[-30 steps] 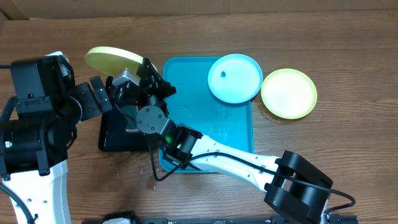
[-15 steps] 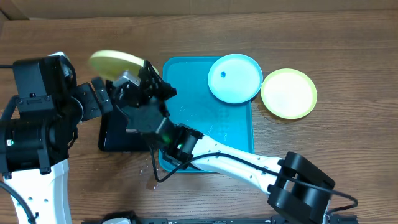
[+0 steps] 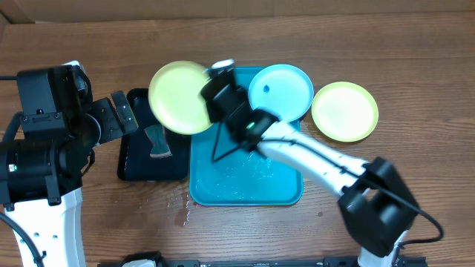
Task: Clean dirty plates on tray and stack at the side
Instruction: 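Lower the yellow plate onto the other yellow plate, release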
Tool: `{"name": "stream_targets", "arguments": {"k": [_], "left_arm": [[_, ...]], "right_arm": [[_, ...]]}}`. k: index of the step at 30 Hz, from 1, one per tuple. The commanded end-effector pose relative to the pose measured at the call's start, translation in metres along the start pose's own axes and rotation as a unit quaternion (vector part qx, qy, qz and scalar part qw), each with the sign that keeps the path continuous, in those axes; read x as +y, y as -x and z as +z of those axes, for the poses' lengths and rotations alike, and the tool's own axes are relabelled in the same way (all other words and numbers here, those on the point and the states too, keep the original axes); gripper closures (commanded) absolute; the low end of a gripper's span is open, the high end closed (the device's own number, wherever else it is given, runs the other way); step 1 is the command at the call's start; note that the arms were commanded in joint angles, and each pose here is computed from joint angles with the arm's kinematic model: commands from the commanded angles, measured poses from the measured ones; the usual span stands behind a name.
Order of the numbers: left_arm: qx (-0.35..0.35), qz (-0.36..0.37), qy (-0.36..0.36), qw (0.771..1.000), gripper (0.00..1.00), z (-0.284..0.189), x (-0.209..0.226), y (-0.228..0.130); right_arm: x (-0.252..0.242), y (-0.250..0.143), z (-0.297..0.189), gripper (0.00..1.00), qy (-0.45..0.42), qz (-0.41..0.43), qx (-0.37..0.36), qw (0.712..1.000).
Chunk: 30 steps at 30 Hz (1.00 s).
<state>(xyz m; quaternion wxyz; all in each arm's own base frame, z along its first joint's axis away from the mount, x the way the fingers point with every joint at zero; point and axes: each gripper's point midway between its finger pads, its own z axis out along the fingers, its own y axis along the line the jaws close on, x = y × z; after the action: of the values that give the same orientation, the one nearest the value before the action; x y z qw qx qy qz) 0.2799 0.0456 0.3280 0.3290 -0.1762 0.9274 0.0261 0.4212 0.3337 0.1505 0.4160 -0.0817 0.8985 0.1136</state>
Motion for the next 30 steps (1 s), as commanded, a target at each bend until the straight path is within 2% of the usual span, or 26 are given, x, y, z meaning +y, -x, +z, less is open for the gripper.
{"name": "stream_targets", "arguments": {"k": [1,6,11,14,18,22,30], "left_arm": [[0.000,-0.003,-0.006,1.000,0.00,0.000,-0.003,0.001],[0.000,-0.003,-0.006,1.000,0.00,0.000,-0.003,0.001],[0.000,-0.003,-0.006,1.000,0.00,0.000,-0.003,0.001],[0.000,-0.003,-0.006,1.000,0.00,0.000,-0.003,0.001],[0.000,-0.003,-0.006,1.000,0.01,0.000,-0.003,0.001],[0.000,-0.003,-0.006,1.000,0.00,0.000,-0.003,0.001],[0.000,-0.003,-0.006,1.000,0.00,0.000,-0.003,0.001]], "right_arm": [[-0.062,0.065,-0.039,0.96,0.081,0.188,0.006,0.979],[-0.176,0.053,-0.044,0.96,0.068,0.312,0.083,0.944],[-0.300,-0.007,-0.061,0.96,-0.063,0.401,0.155,0.901],[-0.344,-0.042,-0.073,0.96,-0.129,0.428,0.185,0.875],[-0.378,-0.081,-0.086,0.96,-0.204,0.441,0.207,0.849],[-0.393,-0.107,-0.091,0.96,-0.257,0.430,0.219,0.838],[-0.389,-0.129,-0.087,0.95,-0.262,0.430,0.235,0.832]]}}
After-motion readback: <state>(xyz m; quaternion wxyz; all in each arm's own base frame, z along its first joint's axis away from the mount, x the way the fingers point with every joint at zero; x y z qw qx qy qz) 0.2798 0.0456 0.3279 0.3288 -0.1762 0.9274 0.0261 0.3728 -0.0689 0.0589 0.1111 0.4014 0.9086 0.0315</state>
